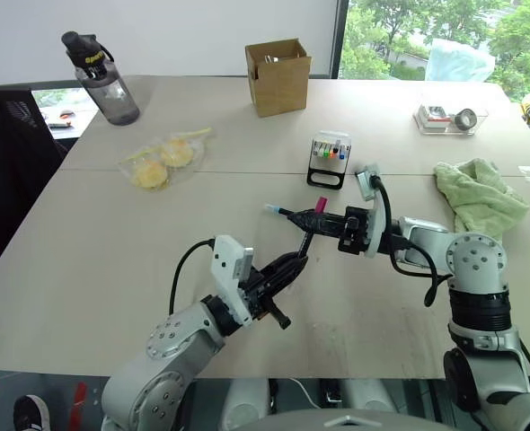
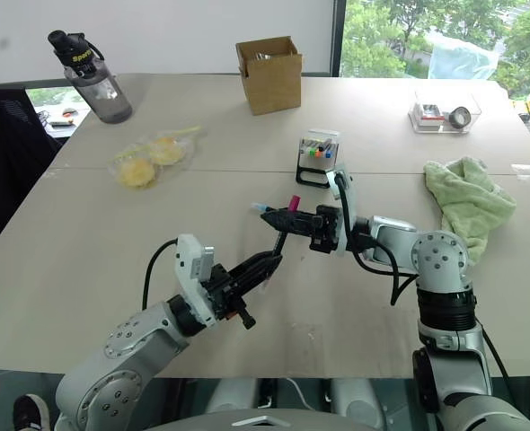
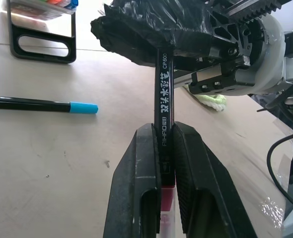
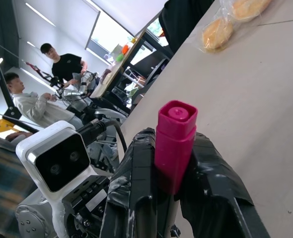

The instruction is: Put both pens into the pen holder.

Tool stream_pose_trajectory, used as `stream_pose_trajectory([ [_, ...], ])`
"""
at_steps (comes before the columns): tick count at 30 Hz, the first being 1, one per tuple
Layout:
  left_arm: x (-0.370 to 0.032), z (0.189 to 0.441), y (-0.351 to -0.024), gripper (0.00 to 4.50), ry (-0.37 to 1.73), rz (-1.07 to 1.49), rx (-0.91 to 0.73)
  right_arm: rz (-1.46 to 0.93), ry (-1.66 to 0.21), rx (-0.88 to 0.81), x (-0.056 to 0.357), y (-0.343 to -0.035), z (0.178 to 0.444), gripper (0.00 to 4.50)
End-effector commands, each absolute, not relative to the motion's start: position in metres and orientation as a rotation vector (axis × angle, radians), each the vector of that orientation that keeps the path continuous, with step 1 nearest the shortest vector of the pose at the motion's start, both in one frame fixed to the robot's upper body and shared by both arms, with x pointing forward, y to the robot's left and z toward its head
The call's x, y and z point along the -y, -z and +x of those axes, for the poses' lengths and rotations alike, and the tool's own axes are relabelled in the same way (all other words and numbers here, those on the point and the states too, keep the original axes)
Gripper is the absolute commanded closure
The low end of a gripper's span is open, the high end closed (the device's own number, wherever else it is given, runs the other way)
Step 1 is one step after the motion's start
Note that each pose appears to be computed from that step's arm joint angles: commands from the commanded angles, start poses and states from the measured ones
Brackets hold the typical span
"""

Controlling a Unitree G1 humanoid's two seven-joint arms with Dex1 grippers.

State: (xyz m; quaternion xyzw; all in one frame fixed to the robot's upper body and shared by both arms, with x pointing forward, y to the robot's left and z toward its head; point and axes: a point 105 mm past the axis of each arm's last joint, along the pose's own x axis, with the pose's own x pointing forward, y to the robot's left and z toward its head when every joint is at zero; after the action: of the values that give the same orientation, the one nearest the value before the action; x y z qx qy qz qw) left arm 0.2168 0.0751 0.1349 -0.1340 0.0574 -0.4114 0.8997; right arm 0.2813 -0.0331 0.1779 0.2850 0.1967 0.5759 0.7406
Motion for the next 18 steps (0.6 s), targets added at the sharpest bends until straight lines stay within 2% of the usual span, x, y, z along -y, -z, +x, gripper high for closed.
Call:
stream_pose_trajectory([
  [1, -0.08, 0.218, -0.135, 3.23, 0.833, -0.308, -0.123, 0.611, -1.285, -0.249, 0.044, -0.211, 0.282, 4.37],
  [4, -0.087, 0.226, -0.13, 1.71, 0.77, -0.221, -0.139, 0.523, -1.25, -0.028, 0.045, -0.239, 0.29, 4.37],
  [6, -0.091, 0.227, -0.135, 0.93, 0.77, -0.175, -0.122, 0.345, -1.211, 0.162, 0.047, -0.256, 0.296, 4.37],
  [10, -0.1, 0.234, -0.15, 0.93, 0.742, -0.076, -0.076, -0.009, -1.15, 0.463, 0.047, -0.277, 0.301, 4.37],
  [12, -0.107, 0.244, -0.162, 0.93, 0.703, -0.014, -0.038, -0.193, -1.004, 0.632, 0.049, -0.288, 0.315, 4.37],
  [15, -0.112, 0.258, -0.177, 0.93, 0.639, 0.034, -0.001, -0.445, -0.885, 0.797, 0.047, -0.282, 0.326, 4.37],
  [18, -0.108, 0.266, -0.188, 0.93, 0.621, 0.06, 0.027, -0.563, -0.842, 0.882, 0.041, -0.274, 0.335, 4.37],
])
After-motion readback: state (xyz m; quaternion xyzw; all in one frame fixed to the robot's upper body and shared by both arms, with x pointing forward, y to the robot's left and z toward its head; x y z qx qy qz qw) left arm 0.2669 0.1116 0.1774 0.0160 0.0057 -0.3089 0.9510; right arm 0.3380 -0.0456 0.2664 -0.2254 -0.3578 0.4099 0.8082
